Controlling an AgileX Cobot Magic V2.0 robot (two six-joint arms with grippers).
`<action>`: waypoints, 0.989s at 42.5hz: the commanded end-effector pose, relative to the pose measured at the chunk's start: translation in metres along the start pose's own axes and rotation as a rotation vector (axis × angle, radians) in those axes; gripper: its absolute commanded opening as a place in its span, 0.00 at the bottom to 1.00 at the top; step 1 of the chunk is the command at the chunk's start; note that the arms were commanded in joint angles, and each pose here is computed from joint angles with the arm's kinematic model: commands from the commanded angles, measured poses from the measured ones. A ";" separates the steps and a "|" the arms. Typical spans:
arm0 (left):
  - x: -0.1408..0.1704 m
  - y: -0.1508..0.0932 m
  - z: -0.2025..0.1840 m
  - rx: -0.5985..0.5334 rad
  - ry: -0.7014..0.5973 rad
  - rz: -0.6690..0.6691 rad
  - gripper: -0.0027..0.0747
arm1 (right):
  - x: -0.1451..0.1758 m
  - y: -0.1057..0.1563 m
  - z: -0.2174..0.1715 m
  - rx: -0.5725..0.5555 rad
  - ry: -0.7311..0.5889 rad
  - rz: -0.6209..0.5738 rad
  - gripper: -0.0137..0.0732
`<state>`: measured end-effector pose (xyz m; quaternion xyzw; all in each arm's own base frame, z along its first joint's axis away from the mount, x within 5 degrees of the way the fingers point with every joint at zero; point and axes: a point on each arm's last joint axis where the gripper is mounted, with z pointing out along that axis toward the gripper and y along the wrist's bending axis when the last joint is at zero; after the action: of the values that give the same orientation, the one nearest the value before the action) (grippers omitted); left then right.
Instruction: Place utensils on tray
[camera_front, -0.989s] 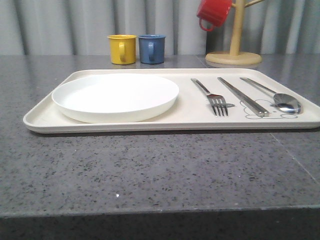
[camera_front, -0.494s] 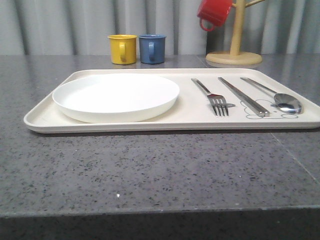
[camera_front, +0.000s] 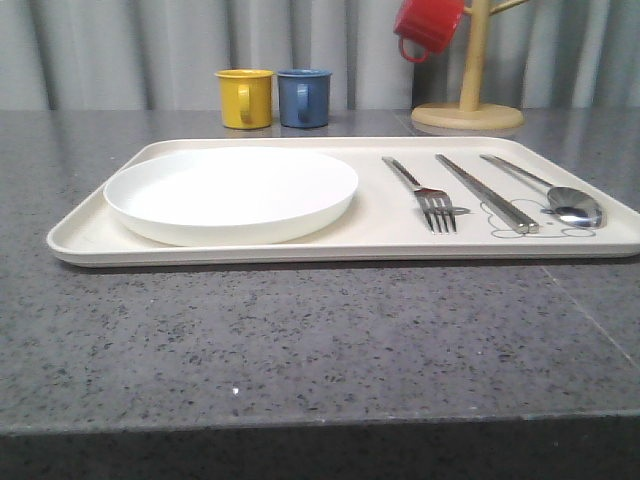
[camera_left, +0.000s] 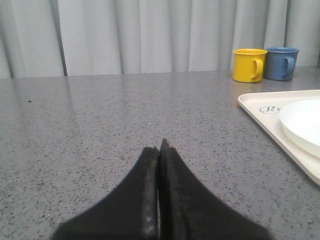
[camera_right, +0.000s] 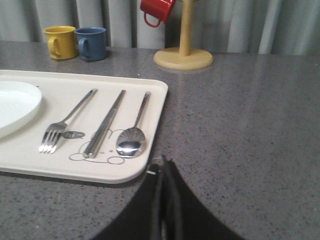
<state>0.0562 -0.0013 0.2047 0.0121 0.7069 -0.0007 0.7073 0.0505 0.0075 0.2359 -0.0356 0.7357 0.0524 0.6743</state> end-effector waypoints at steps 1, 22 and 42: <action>-0.005 0.001 -0.002 -0.006 -0.098 -0.011 0.01 | 0.004 -0.003 0.002 0.041 -0.165 0.008 0.08; -0.005 0.001 -0.002 -0.006 -0.098 -0.011 0.01 | 0.030 -0.007 0.007 0.081 -0.166 0.029 0.08; -0.005 0.001 -0.002 -0.006 -0.098 -0.011 0.01 | 0.025 -0.007 0.006 0.073 -0.225 0.057 0.08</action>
<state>0.0562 -0.0013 0.2047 0.0121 0.7069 -0.0007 0.7073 0.0568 0.0026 0.2006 0.0185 0.6969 0.0516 0.7150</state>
